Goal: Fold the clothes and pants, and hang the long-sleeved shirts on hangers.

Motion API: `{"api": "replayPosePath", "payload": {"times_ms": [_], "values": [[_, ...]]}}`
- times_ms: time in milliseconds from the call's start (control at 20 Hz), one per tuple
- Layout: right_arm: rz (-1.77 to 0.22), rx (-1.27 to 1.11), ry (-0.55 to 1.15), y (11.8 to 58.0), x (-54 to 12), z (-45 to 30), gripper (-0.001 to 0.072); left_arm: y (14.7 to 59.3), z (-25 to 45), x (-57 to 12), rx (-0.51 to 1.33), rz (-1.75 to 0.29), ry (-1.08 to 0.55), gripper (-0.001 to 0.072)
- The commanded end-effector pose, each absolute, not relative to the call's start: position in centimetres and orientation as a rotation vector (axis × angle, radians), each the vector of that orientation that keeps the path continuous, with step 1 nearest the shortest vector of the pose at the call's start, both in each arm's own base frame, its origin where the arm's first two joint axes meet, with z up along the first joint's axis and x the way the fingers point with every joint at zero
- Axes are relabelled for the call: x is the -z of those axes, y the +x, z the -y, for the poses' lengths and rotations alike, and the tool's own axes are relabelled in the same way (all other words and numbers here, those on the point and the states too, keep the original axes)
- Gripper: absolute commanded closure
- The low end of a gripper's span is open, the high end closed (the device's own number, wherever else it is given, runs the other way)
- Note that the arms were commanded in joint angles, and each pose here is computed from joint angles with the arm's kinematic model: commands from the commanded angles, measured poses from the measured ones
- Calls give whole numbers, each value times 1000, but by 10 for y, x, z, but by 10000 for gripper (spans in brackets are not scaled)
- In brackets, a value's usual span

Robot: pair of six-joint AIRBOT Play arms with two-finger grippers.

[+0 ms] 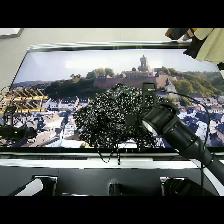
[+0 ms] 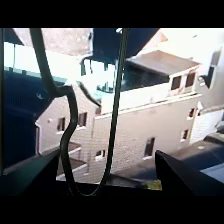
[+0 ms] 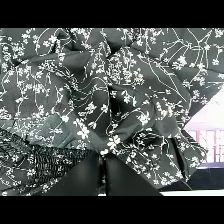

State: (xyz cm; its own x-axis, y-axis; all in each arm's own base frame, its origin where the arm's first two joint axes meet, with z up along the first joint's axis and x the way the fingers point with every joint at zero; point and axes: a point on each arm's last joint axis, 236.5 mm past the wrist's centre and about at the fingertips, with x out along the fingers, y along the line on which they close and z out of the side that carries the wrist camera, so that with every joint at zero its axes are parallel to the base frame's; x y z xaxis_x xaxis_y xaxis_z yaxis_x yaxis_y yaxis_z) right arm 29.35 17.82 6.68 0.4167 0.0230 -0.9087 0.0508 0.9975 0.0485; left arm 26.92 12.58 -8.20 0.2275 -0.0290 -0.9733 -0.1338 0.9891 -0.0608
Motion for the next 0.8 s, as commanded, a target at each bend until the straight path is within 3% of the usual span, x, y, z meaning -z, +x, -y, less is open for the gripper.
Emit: {"api": "replayPosePath", "payload": {"times_ms": [0, 300, 350, 400, 550, 650, 750], "values": [[-1143, 17, 69, 293, -67, -178, 688, 271, -125, 95, -50, -1355, -142, 26], [-1143, 17, 69, 293, -67, -178, 688, 270, -125, 107, -26, -1380, -134, 57], [-1143, 17, 69, 293, -67, -178, 688, 270, -125, 109, -25, -1385, -136, 192], [-1143, 17, 69, 293, -67, -178, 688, 269, -124, 111, -23, -1389, -139, 274], [-1146, 20, 67, 292, -66, -177, 688, 269, -124, 113, -21, -1395, -143, 279], [-1145, 19, 67, 292, -66, -177, 688, 269, -124, 113, -21, -1396, -143, 539], [-1146, 20, 67, 292, -66, -177, 688, 271, -125, 113, -25, -1389, -141, 686]]}}
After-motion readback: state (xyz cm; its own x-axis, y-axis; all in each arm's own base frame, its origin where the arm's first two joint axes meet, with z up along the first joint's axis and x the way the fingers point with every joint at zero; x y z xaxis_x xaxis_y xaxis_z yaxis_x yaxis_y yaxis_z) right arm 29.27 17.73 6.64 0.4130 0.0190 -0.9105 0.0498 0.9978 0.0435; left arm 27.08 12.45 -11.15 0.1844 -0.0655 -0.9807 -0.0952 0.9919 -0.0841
